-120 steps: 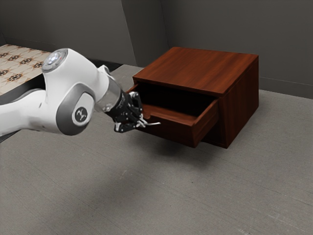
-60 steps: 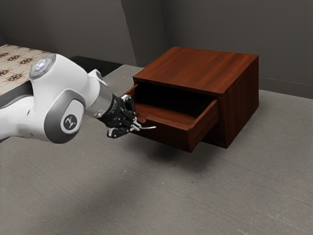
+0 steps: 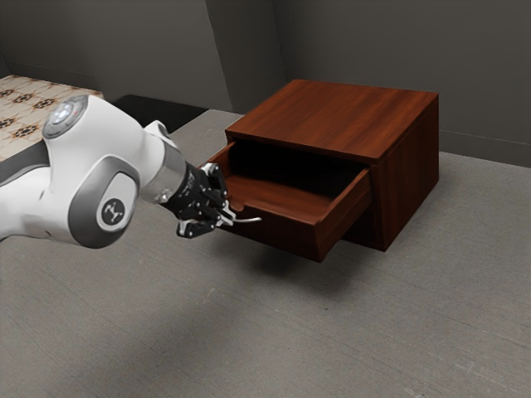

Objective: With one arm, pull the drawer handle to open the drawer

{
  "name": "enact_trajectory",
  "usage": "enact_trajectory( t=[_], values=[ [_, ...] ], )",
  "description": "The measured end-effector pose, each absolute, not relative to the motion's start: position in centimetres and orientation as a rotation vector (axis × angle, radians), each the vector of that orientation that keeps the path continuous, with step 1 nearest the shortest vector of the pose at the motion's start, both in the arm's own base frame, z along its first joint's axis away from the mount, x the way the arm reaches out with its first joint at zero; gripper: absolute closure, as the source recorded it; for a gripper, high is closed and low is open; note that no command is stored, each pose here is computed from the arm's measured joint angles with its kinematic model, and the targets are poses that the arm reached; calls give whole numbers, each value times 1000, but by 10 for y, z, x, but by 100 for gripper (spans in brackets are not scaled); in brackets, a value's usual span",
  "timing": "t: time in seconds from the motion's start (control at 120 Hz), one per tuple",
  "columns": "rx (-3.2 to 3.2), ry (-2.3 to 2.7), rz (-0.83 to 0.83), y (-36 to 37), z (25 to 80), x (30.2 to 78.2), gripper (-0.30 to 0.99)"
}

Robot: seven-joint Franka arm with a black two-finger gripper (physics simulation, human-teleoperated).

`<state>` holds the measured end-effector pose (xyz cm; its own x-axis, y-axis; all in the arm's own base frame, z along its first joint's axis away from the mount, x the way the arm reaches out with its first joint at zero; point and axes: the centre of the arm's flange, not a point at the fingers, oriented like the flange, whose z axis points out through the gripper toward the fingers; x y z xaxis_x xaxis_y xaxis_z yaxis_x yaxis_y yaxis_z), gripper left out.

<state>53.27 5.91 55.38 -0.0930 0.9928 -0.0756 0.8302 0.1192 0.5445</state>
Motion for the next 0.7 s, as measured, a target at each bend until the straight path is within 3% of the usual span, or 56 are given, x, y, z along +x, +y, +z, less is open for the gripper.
enact_trajectory(
  t=[0.367,0.567,0.7],
  values=[
    [1752,1964,531,58,563,525,73],
    [1759,1925,543,47,588,509,55],
    [1822,1936,486,42,659,560,31]
  ],
)
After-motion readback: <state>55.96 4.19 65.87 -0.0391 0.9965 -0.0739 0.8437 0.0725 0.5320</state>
